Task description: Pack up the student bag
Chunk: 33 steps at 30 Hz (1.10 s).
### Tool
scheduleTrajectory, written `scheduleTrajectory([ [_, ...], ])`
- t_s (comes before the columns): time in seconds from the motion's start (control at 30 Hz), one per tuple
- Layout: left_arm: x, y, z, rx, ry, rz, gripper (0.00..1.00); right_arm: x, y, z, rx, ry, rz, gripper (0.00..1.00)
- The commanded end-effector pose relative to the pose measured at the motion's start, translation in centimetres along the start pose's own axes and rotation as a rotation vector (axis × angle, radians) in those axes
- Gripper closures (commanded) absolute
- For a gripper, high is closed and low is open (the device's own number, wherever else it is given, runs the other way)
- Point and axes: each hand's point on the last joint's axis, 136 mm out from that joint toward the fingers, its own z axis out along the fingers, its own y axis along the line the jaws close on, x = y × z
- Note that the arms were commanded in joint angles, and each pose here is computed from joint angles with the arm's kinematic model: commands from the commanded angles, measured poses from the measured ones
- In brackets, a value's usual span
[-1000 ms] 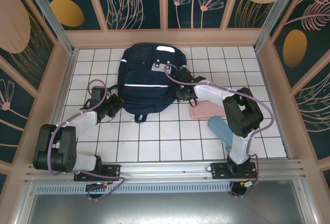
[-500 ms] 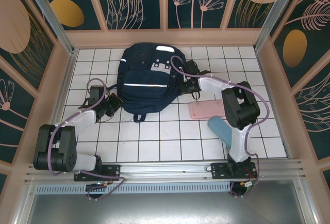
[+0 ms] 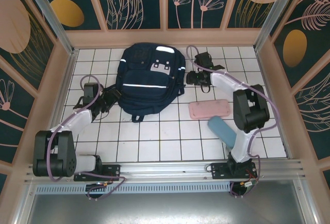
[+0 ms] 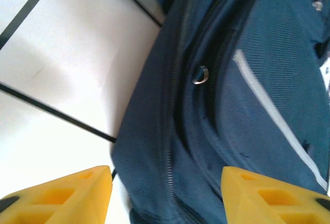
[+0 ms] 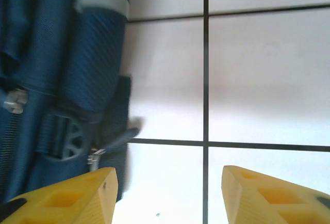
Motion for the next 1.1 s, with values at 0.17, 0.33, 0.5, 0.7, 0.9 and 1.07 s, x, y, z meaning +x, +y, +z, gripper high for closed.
scheduleTrajectory([
  [0.17, -2.1, -3.5, -1.2, 0.075, -0.038, 0.111, 0.37, -3.0, 7.6, -0.6, -0.223, -0.024, 0.037, 0.49],
  [0.33, -1.9, -4.3, -1.5, 0.104, -0.025, 0.144, 0.37, -3.5, 8.9, 2.7, -0.164, 0.023, 0.071, 0.58],
  [0.5, -1.9, -4.1, -1.5, 0.09, -0.02, 0.161, 0.37, -3.7, 8.3, 4.9, -0.079, 0.029, 0.05, 0.66],
  [0.7, -1.9, -4.1, -1.5, 0.088, -0.013, 0.166, 0.37, -1.6, 9.1, 6.1, -0.006, 0.113, -0.306, 0.63],
  [0.9, -1.6, -3.9, -1.2, 0.084, -0.001, 0.162, 0.38, -1.1, 8.7, 6.6, 0.019, 0.166, -0.431, 0.58],
  [1.07, -1.5, -3.8, -1.1, 0.085, 0.005, 0.162, 0.37, -0.5, 10.2, 5.8, -0.061, 0.184, -0.501, 0.53],
])
